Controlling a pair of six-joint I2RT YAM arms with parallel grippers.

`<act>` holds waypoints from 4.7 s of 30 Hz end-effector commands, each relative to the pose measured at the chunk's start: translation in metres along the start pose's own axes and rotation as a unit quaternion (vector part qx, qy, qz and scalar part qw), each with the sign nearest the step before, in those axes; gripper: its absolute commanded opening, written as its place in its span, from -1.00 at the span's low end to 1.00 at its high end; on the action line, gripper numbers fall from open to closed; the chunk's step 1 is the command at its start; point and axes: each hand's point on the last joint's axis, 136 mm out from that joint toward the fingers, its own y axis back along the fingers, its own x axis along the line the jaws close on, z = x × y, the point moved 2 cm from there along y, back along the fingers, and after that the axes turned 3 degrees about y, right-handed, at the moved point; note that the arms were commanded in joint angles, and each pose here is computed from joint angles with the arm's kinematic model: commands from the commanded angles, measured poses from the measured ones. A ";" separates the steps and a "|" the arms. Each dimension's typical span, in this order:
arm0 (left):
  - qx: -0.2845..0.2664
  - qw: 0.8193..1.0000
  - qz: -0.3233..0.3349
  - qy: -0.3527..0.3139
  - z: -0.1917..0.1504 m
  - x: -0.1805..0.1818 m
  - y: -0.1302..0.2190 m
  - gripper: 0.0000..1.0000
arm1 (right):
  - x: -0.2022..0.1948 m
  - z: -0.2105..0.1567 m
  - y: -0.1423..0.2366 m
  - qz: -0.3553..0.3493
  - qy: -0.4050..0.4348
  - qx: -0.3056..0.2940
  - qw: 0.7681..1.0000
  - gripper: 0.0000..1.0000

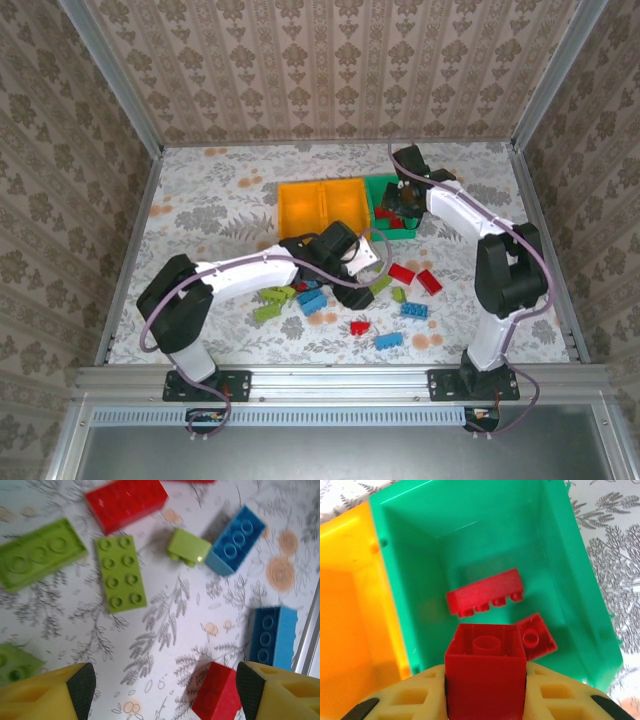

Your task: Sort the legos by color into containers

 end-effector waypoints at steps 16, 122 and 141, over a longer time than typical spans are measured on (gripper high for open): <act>0.061 0.980 -0.041 -0.185 -0.052 -0.043 -0.019 0.47 | -0.007 0.006 -0.012 0.014 -0.001 0.033 0.999 0.33; -0.139 0.976 0.125 0.108 0.076 0.109 0.064 0.44 | -0.046 -0.042 0.058 0.065 -0.140 -0.025 0.988 0.08; 0.006 0.972 0.200 0.127 -0.046 0.083 0.035 0.38 | -0.027 0.010 -0.015 0.042 -0.159 0.009 0.986 0.25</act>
